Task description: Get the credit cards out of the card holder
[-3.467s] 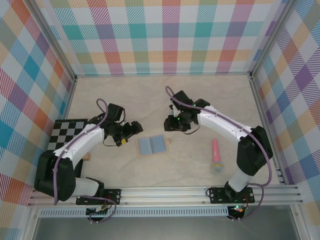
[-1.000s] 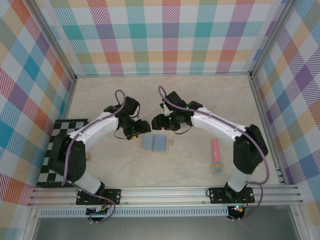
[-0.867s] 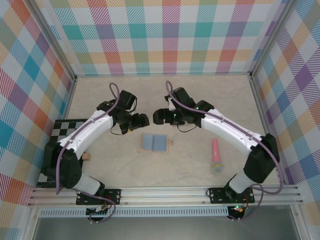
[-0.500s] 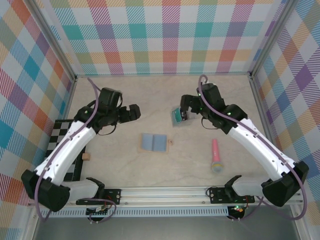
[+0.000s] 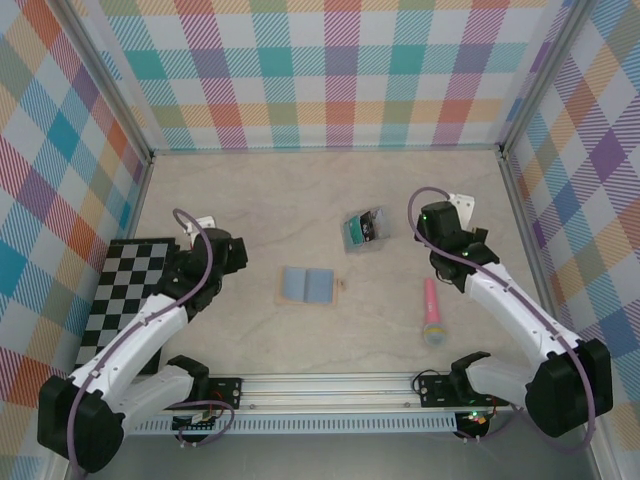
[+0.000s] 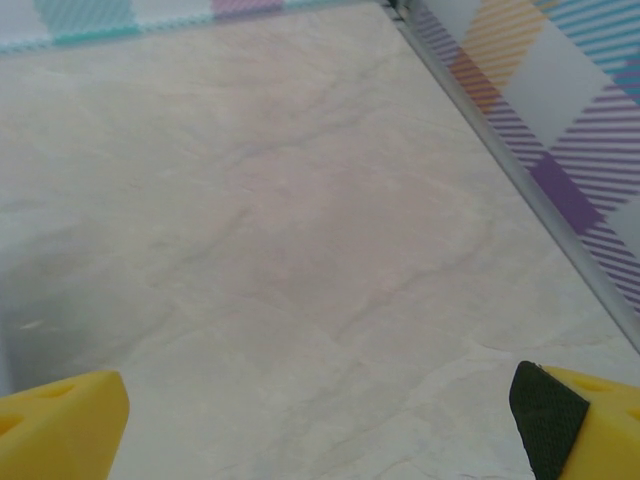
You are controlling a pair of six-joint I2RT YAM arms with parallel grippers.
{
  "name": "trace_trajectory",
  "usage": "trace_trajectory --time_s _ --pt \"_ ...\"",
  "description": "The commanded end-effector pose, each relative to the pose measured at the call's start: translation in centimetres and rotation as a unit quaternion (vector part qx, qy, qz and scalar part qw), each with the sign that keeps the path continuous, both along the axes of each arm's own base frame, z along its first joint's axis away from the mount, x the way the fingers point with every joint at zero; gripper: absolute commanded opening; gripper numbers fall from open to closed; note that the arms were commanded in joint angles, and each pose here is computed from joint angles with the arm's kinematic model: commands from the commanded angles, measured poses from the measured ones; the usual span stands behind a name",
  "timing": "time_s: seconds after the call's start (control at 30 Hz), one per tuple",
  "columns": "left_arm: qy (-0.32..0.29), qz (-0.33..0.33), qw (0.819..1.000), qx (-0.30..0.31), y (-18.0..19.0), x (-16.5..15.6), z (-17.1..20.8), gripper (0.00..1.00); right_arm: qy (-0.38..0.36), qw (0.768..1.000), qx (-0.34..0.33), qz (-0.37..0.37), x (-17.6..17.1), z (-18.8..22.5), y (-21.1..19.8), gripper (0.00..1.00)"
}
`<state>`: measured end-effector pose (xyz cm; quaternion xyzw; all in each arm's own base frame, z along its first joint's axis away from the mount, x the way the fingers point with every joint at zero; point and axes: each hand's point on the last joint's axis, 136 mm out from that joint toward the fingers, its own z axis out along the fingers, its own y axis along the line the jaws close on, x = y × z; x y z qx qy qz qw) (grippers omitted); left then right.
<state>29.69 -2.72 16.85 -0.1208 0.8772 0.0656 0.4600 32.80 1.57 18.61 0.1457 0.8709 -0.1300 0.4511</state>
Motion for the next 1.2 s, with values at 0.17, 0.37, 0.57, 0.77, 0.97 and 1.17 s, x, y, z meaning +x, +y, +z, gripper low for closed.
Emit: trace_trajectory --time_s 0.17,0.37,0.57,0.77,0.97,1.17 --pt "-0.052 0.042 0.995 0.077 3.4 0.0 -1.8 1.00 -0.002 0.998 -0.058 -0.014 0.7 -5.2 -2.8 1.00" --pt "-0.081 0.027 0.994 0.068 3.7 1.0 -4.1 1.00 -0.016 0.997 -0.050 0.060 2.1 -8.3 -0.9 1.00" --pt "-0.125 -0.041 0.991 0.039 2.3 3.3 -4.5 1.00 -0.062 0.983 -0.005 0.174 3.6 -8.0 2.4 1.00" --pt "-0.122 -0.083 0.989 0.018 1.7 5.1 -5.2 1.00 -0.092 0.973 0.028 0.211 4.3 -7.5 2.4 1.00" --pt "-0.142 -0.143 0.980 0.008 -0.3 7.2 -5.2 1.00 -0.105 0.965 0.041 0.237 4.8 -7.4 2.6 1.00" --pt "-0.137 -0.138 0.981 0.011 0.1 8.4 -5.9 1.00 -0.128 0.961 0.037 0.244 5.6 -7.1 2.1 1.00"
